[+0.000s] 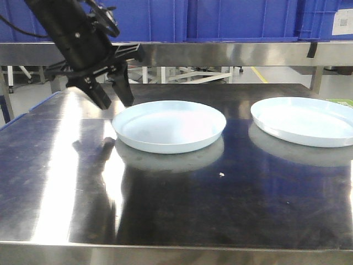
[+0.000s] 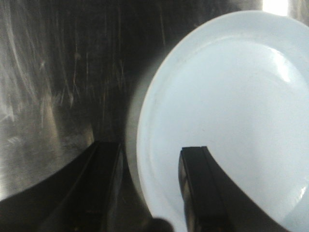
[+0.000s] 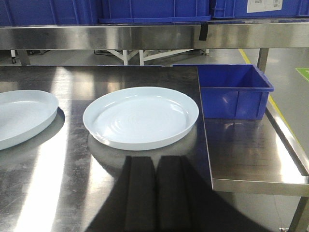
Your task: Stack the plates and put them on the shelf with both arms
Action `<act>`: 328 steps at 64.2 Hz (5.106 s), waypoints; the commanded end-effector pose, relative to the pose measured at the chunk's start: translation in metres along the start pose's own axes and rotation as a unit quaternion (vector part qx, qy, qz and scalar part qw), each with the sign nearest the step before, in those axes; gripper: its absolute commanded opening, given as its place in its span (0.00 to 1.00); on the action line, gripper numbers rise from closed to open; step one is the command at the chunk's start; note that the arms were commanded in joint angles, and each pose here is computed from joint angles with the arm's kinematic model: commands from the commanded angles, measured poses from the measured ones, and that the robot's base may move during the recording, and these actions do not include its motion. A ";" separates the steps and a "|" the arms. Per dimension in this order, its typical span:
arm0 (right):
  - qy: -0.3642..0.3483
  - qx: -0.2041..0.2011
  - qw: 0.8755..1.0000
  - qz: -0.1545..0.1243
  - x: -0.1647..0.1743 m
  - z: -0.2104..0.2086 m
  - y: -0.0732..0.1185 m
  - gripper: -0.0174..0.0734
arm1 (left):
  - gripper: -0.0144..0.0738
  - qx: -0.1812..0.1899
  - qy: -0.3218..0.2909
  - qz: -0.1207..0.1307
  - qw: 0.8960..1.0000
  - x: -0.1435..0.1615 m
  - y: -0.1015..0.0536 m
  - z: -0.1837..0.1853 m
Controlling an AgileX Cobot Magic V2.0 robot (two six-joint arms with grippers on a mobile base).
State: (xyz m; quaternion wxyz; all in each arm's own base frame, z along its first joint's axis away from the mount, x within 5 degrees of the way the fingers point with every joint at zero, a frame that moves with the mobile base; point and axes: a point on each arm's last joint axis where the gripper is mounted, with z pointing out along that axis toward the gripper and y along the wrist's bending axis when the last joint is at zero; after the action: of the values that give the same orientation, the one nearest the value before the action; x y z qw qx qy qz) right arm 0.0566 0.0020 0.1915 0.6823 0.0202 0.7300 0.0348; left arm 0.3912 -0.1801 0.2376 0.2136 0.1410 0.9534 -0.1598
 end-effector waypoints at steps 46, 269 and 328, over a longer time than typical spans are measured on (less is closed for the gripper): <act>-0.054 0.005 0.998 -0.005 -0.009 -0.002 -0.001 0.25 | 0.26 -0.058 -0.380 0.115 0.916 0.098 -0.003 -0.141; 0.218 -0.001 0.975 0.035 -0.119 0.133 0.010 0.25 | 0.26 -0.168 -0.545 0.113 0.814 0.263 0.022 -0.256; 0.488 0.016 0.866 0.110 -0.136 0.288 -0.042 0.51 | 0.26 -0.168 -0.545 0.113 0.814 0.263 0.022 -0.256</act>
State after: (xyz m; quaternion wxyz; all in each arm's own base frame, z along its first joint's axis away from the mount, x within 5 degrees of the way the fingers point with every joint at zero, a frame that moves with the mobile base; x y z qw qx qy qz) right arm 0.3430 -0.0385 0.2806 0.1997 0.1004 0.9688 0.1066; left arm 0.0784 -0.0144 0.3133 0.6934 0.1089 0.7120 -0.0201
